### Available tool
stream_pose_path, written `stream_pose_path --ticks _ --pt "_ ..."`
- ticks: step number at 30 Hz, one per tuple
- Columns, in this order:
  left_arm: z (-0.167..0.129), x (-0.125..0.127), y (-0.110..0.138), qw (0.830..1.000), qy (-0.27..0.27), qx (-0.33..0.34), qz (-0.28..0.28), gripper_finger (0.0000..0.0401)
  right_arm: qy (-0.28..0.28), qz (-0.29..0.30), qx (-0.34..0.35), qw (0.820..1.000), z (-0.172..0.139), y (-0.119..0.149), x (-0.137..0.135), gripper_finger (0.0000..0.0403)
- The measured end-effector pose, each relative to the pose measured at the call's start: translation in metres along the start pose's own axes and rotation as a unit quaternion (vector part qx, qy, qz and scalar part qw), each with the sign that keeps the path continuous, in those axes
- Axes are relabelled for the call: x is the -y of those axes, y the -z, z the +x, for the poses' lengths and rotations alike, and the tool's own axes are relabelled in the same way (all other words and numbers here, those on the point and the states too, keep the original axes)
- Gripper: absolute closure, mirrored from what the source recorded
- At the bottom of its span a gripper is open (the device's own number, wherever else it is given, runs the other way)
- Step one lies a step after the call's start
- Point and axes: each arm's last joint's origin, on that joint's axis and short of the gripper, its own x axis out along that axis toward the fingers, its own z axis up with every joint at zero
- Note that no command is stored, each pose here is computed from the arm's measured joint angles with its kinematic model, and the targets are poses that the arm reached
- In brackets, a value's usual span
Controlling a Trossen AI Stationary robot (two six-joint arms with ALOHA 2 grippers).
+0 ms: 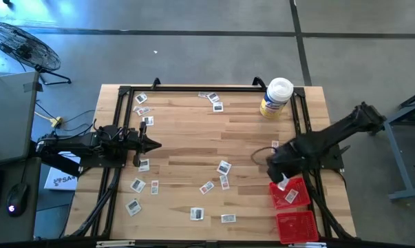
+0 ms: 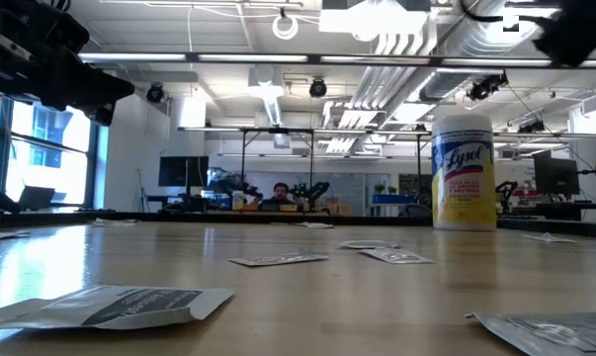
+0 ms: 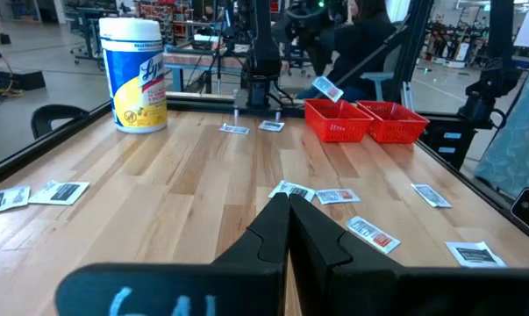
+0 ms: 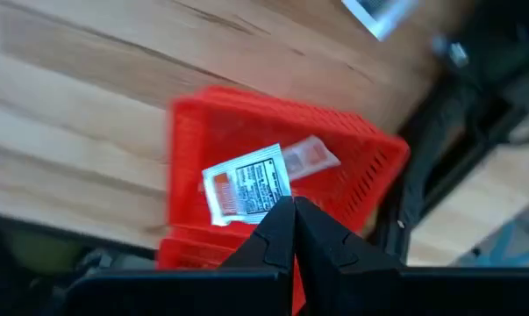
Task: Pick & Place First Aid Supplies
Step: Put the white ointment pack into the top red bin
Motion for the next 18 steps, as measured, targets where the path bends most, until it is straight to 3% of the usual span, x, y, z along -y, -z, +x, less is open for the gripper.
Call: stream_pose_path --ticks 4,8,18 --pt "0.000 0.000 0.000 1.000 0.000 0.000 0.000 0.0400 0.013 0.042 -0.009 0.999 0.019 0.013 0.009 0.0403" --pt "0.000 0.000 0.000 1.000 0.000 0.000 0.000 0.0400 0.010 0.045 -0.016 0.999 0.039 0.019 0.011 0.0403" --pt "0.000 0.000 0.000 1.000 0.000 0.000 0.000 0.0400 0.020 0.051 -0.031 0.998 0.079 0.010 0.020 0.0402"
